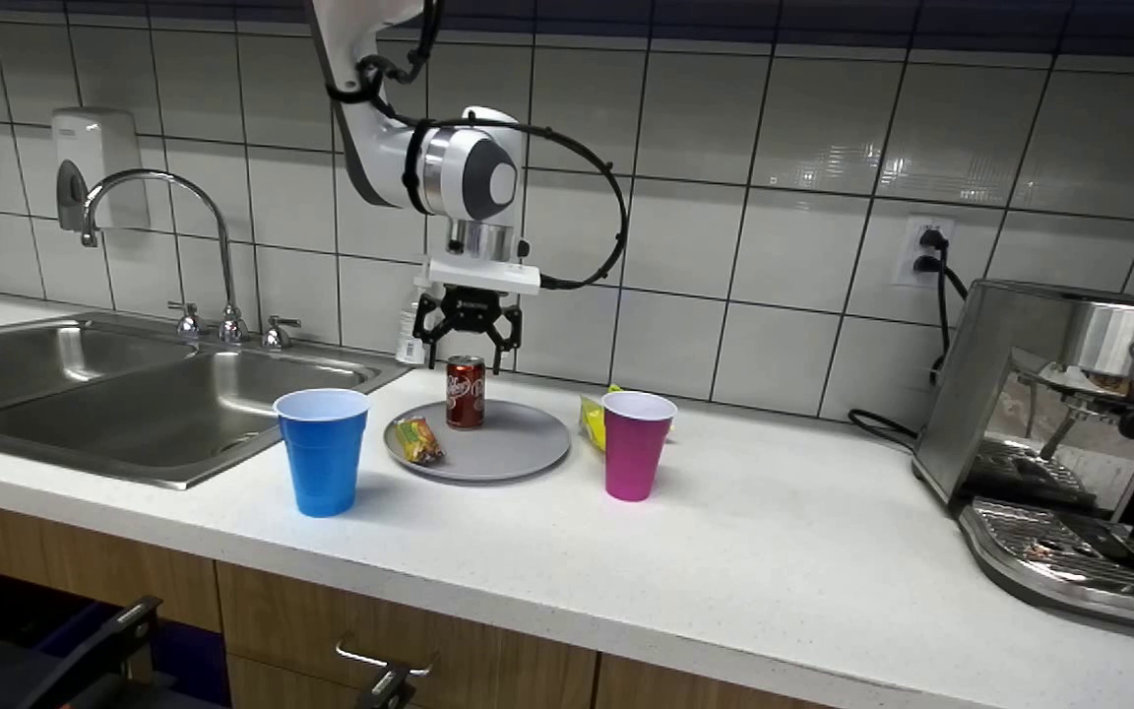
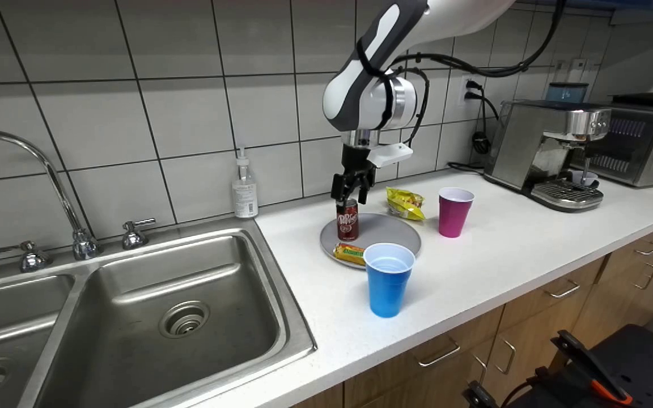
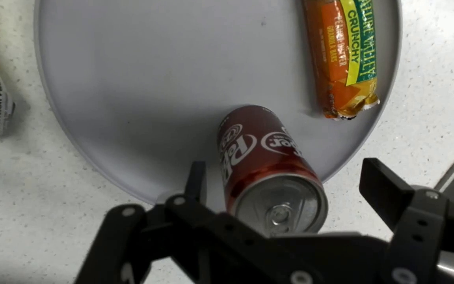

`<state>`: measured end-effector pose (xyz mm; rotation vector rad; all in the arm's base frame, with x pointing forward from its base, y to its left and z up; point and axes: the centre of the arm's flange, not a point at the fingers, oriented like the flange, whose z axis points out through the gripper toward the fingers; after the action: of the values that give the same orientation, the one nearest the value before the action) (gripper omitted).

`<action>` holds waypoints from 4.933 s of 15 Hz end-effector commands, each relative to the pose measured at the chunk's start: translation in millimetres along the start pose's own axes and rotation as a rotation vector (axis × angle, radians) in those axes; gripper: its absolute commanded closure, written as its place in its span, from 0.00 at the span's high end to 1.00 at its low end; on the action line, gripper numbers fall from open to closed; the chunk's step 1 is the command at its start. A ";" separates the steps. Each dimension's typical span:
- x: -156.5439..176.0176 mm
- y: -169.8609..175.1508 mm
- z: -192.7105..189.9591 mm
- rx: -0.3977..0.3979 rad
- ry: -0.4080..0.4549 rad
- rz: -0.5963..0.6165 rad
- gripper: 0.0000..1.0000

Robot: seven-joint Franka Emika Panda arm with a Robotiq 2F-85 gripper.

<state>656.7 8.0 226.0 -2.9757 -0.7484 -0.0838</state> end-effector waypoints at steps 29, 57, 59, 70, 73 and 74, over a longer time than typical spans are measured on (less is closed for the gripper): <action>48.1 -19.3 -21.4 -0.031 0.029 -0.080 0.38; 100.7 -65.2 4.6 -0.045 0.022 -0.195 0.38; 100.5 -65.0 8.2 -0.045 0.017 -0.195 0.38; 95.3 -59.1 -1.8 -0.014 0.001 -0.197 1.00; 85.3 -53.6 -16.2 -0.018 0.004 -0.192 1.00; 80.1 -50.7 -19.7 -0.013 0.007 -0.185 1.00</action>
<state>711.0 103.1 232.1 -2.9244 -1.0170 -0.1301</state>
